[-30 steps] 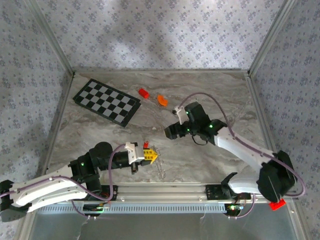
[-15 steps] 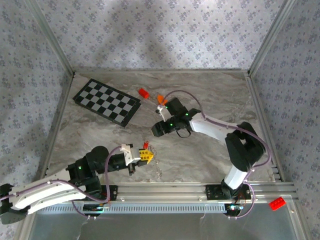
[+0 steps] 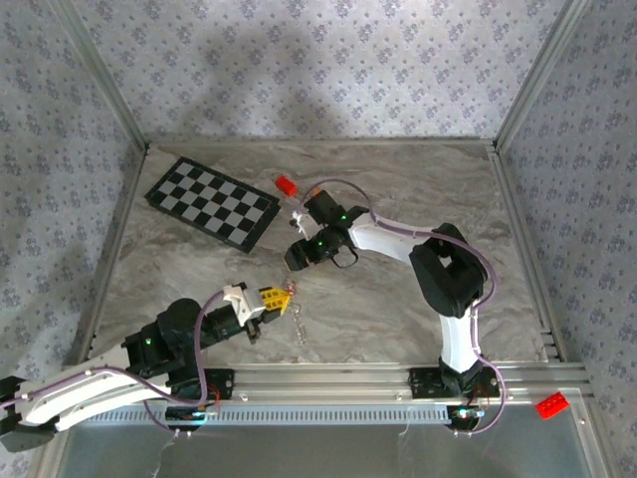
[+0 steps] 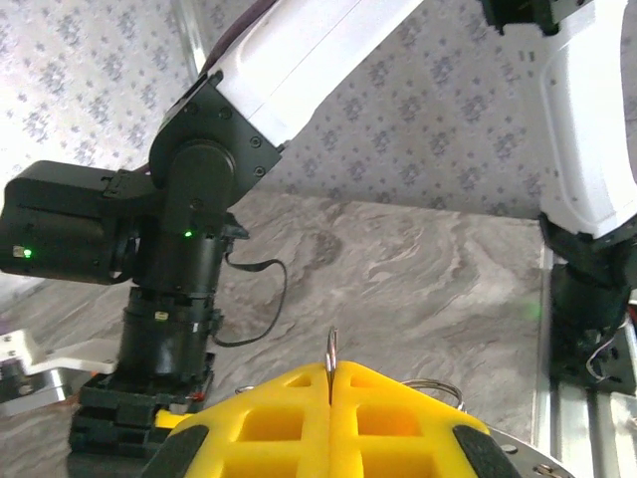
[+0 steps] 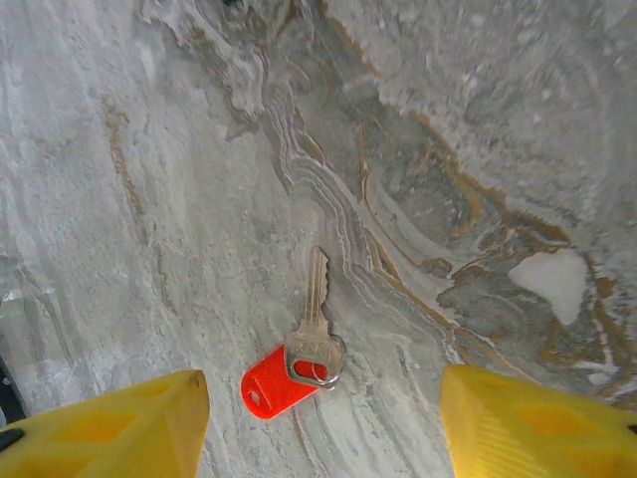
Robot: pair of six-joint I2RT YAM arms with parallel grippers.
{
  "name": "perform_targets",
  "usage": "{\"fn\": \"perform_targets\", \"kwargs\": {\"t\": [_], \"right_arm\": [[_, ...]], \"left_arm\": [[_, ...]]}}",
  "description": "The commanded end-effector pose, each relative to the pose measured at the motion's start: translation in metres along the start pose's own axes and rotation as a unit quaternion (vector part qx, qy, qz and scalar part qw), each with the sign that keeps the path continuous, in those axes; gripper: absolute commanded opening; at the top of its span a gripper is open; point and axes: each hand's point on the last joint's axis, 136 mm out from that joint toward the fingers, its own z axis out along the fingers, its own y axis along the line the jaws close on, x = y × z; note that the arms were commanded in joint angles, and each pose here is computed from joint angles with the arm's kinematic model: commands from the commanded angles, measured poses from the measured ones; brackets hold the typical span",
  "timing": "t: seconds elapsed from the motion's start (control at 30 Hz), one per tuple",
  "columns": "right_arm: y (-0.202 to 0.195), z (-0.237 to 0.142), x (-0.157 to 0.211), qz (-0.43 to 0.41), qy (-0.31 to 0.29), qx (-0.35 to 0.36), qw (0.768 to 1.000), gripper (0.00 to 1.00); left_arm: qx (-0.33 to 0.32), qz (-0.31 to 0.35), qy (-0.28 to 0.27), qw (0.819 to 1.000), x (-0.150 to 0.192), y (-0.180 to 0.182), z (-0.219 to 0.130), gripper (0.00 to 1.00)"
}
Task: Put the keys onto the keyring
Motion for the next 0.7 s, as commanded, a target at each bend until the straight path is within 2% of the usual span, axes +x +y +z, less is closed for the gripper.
{"fn": "perform_targets", "kwargs": {"t": [0.0,0.2,0.67], "right_arm": [[0.007,0.008,0.010,0.024,0.033,-0.007,0.999,0.63],[0.003,0.017,0.017,0.045,0.040,-0.007,0.998,0.57],[-0.001,0.031,0.026,0.067,0.053,-0.016,0.996,0.48]], "left_arm": [[-0.028,0.003,-0.033,0.999,-0.017,0.010,-0.008,0.00],[-0.041,0.004,-0.064,0.997,-0.023,0.015,-0.022,0.00],[-0.050,0.000,-0.094,0.994,-0.025,0.019,-0.040,0.00]]}}
